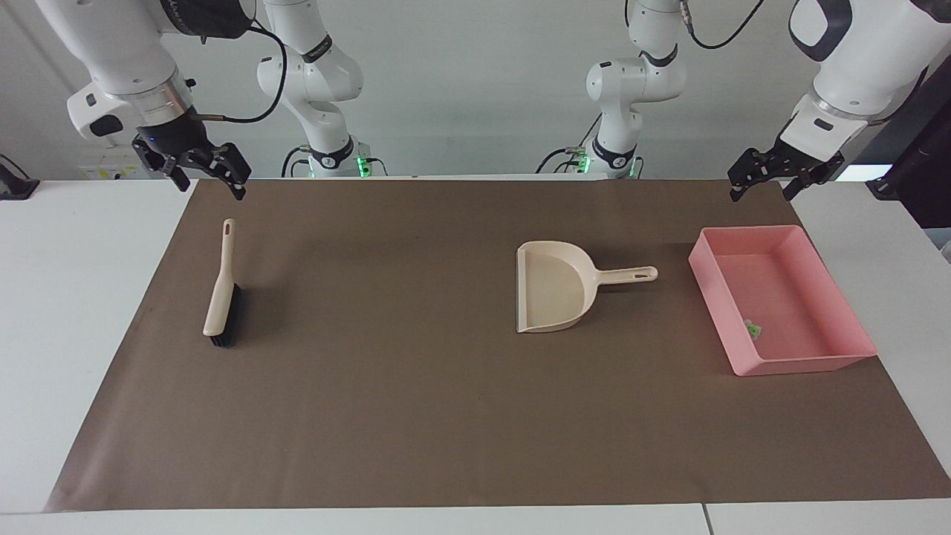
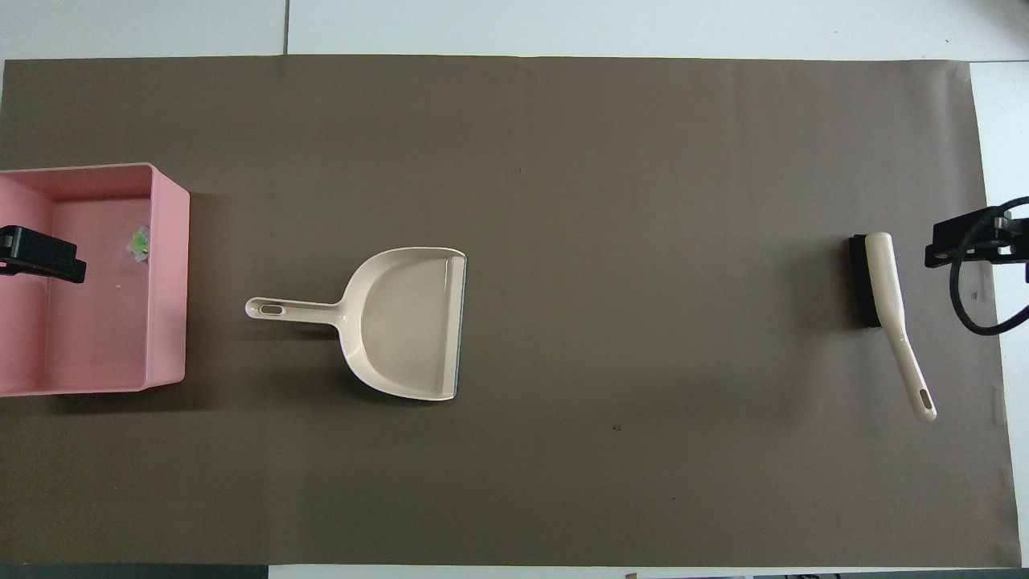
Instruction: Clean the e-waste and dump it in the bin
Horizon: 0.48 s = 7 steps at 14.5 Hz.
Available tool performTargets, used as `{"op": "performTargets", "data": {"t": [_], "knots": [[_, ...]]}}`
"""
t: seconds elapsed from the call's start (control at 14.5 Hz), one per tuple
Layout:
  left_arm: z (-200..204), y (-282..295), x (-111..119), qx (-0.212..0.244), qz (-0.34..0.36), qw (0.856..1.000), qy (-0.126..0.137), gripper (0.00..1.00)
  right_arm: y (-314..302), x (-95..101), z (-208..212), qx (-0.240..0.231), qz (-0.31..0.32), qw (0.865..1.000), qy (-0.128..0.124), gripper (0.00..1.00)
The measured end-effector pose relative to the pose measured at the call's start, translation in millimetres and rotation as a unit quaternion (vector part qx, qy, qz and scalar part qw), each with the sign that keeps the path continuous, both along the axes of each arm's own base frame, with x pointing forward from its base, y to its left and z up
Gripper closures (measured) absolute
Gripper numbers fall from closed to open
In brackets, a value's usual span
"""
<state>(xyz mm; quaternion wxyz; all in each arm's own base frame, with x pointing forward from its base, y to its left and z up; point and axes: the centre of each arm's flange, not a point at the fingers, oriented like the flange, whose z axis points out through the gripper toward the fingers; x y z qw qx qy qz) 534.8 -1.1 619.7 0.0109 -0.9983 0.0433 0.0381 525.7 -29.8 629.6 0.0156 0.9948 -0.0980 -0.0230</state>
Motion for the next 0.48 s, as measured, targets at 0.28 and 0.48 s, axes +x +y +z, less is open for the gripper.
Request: {"op": "performTargets", "data": {"t": [0.28,0.48], "knots": [[0.0,0.1,0.0,0.0,0.0,1.0,0.0,0.01,-0.1,-0.1,-0.1,0.0,0.0,1.0,0.0,0.0],[-0.6,0.1,0.0,0.0,0.0,1.0,0.001,0.01,0.0,-0.1,-0.1,0.0,0.003,1.0,0.0,0.0]]}}
